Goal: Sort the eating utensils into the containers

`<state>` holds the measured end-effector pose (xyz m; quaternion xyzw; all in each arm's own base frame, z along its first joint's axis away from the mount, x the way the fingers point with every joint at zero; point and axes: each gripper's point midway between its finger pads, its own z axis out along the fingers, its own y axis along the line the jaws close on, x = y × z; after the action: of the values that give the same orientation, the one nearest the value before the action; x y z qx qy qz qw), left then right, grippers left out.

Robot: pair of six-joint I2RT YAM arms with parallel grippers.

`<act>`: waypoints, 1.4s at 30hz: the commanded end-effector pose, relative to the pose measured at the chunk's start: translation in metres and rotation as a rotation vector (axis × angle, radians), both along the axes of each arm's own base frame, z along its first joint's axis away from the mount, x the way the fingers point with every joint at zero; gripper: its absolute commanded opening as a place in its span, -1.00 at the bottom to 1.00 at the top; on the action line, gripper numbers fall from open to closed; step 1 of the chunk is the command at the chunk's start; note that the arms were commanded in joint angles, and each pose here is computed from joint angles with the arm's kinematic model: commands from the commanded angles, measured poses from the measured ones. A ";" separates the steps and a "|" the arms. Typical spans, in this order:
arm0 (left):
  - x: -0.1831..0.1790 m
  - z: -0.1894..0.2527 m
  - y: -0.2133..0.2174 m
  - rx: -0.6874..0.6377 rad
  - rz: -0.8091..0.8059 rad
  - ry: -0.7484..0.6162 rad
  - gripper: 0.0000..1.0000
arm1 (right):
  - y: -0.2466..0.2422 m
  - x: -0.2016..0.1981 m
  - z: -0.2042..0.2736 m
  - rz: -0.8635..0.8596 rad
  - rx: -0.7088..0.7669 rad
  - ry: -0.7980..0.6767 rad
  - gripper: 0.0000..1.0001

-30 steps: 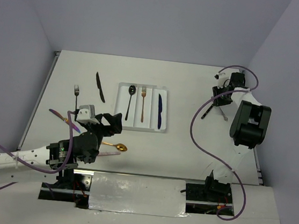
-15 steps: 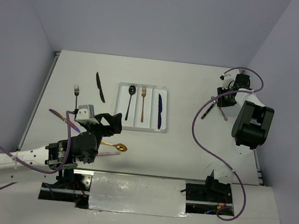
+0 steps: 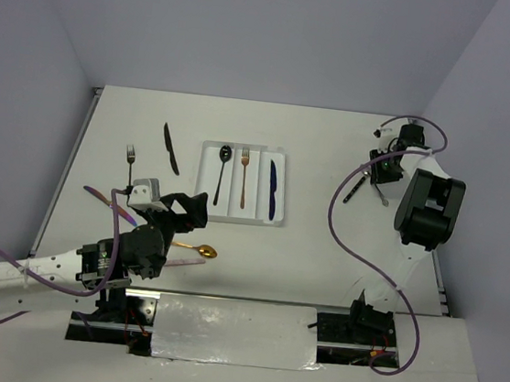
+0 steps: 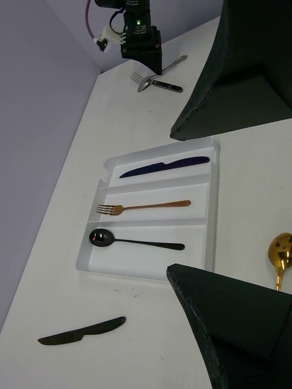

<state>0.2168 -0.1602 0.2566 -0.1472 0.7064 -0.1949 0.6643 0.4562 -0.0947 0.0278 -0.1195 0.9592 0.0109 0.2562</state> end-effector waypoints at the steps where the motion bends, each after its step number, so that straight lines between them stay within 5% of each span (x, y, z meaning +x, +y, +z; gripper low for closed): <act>1: 0.000 0.004 0.003 -0.032 0.006 -0.011 0.93 | 0.002 0.009 0.010 0.000 -0.006 0.001 -0.24; 23: -0.001 0.005 0.003 -0.046 -0.001 -0.012 0.93 | 0.005 0.004 -0.008 -0.018 0.002 0.107 -0.33; 29: -0.001 0.005 0.004 -0.047 0.000 -0.013 0.93 | 0.005 0.004 -0.008 -0.027 0.007 0.120 -0.98; 33: -0.001 0.004 0.004 -0.043 0.003 -0.013 0.93 | -0.004 -0.004 0.002 -0.082 -0.045 0.141 -1.00; 42: 0.001 0.002 0.004 -0.020 0.021 -0.014 0.92 | 0.040 0.020 0.143 -0.061 -0.043 -0.264 -1.00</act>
<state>0.2157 -0.1580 0.2540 -0.1464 0.7066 -0.1965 0.6639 0.4523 -0.0864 0.0738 -0.0821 0.9657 -0.0239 0.2454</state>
